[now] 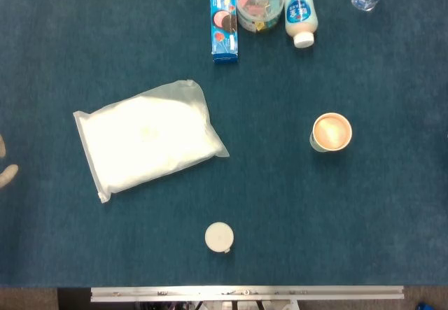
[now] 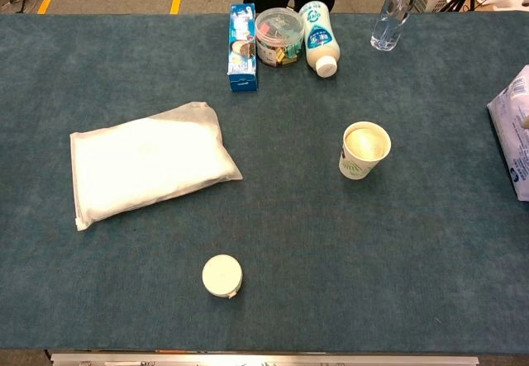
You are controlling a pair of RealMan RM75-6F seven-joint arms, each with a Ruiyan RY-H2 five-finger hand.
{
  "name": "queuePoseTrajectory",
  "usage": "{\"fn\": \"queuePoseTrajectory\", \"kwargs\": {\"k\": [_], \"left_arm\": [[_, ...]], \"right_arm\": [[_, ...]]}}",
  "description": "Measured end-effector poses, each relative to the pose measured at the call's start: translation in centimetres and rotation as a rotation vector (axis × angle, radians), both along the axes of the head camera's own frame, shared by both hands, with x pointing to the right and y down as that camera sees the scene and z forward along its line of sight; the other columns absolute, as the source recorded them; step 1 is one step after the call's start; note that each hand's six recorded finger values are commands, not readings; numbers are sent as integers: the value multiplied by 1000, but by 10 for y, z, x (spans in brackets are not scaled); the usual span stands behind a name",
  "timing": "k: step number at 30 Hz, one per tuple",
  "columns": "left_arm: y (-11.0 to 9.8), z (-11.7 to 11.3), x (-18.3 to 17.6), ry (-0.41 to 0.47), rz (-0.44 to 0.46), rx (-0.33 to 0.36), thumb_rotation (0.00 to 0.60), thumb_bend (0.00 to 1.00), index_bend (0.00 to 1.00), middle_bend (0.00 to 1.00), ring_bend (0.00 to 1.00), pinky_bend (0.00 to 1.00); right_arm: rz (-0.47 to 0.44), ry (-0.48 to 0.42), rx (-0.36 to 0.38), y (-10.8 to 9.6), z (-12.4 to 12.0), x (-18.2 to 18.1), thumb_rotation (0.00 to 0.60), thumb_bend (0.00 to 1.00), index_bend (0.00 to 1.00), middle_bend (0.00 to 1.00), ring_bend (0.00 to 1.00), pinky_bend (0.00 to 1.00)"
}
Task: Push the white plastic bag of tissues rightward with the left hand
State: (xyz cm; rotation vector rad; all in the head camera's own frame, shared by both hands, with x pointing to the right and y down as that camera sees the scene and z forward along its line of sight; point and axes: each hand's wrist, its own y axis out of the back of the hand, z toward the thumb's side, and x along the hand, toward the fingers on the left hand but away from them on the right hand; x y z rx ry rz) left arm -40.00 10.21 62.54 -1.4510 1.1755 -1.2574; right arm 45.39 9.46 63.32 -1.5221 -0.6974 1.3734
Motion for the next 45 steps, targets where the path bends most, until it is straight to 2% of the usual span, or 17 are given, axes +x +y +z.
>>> {"fn": "queuePoseTrajectory", "kwargs": {"k": [31,39,42,45], "left_arm": [[3,-3,-5,-32,-17,3,600,64,622,665,454,574],[6,-2,-7,-42,-27,1,600,64,525,668,458,576],[6,-1,-10,-48,-36,-4,600,66,516,693,460,576],[7,1,-9,-53,-36,-10,600,82,516,761,460,574]], "right_arm": [[8,-14,-6,-10,5,3,600,208,358,440,280,370],[15,-24,-25,-16,11,4,600,208,359,443,281,371],[23,-21,-27,-20,13,7,600,208,359,443,281,371],[20,-22,-27,-19,13,6,600,208,359,444,281,371]]}}
